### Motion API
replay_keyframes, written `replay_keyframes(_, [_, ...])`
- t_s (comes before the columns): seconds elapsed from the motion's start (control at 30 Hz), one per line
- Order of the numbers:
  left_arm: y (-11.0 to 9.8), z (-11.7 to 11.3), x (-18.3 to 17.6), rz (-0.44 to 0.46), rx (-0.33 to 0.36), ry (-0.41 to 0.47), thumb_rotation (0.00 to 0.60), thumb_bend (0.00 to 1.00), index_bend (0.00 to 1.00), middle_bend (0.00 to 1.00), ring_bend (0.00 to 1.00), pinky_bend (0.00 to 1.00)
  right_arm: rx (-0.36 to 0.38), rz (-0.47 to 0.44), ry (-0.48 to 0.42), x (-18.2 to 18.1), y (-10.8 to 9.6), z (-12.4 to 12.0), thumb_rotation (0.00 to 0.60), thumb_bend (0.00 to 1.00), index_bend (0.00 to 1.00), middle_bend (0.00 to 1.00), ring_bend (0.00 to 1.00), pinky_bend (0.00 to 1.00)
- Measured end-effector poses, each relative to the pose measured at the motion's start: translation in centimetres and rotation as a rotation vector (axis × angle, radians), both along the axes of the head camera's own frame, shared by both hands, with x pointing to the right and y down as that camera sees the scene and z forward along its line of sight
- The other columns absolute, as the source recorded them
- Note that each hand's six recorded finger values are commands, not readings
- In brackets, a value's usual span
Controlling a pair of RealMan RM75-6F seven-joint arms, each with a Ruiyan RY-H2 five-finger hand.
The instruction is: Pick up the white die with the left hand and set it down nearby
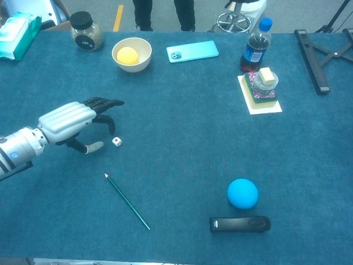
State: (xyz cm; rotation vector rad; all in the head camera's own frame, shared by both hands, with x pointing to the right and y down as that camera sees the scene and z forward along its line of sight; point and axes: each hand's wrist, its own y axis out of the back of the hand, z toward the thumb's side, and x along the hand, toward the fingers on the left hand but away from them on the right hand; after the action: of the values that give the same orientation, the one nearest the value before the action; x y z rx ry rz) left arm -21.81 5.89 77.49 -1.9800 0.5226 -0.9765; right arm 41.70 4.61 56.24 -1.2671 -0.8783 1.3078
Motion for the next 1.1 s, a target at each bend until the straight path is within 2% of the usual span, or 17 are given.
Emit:
replay_keyframes(0.3, [-0.1, 1.0, 0.3, -0.035, -0.032, -0.057, 0.600, 0.37, 0.35, 0.00, 0.00, 0.00, 0.003, 0.007, 0.001, 0.3, 0.1, -0.1, 0.600, 0.10, 0.49, 0.39, 0.26, 0.27])
replay_keyframes(0.57, [0.2, 0.7, 1.4, -0.046, -0.055, -0.077, 0.600, 0.37, 0.34, 0.00, 0.00, 0.00, 0.003, 0.013, -0.002, 0.6, 0.1, -0.2, 0.600, 0.10, 0.49, 0.39, 0.26, 0.27])
replay_keyframes(1.1, [0.2, 0.6, 3.7, -0.056, -0.052, -0.108, 0.600, 0.37, 0.36, 0.00, 0.00, 0.00, 0.013, 0.024, -0.012, 1.3, 0.3, -0.8, 0.600, 0.10, 0.49, 0.39, 0.26, 0.27])
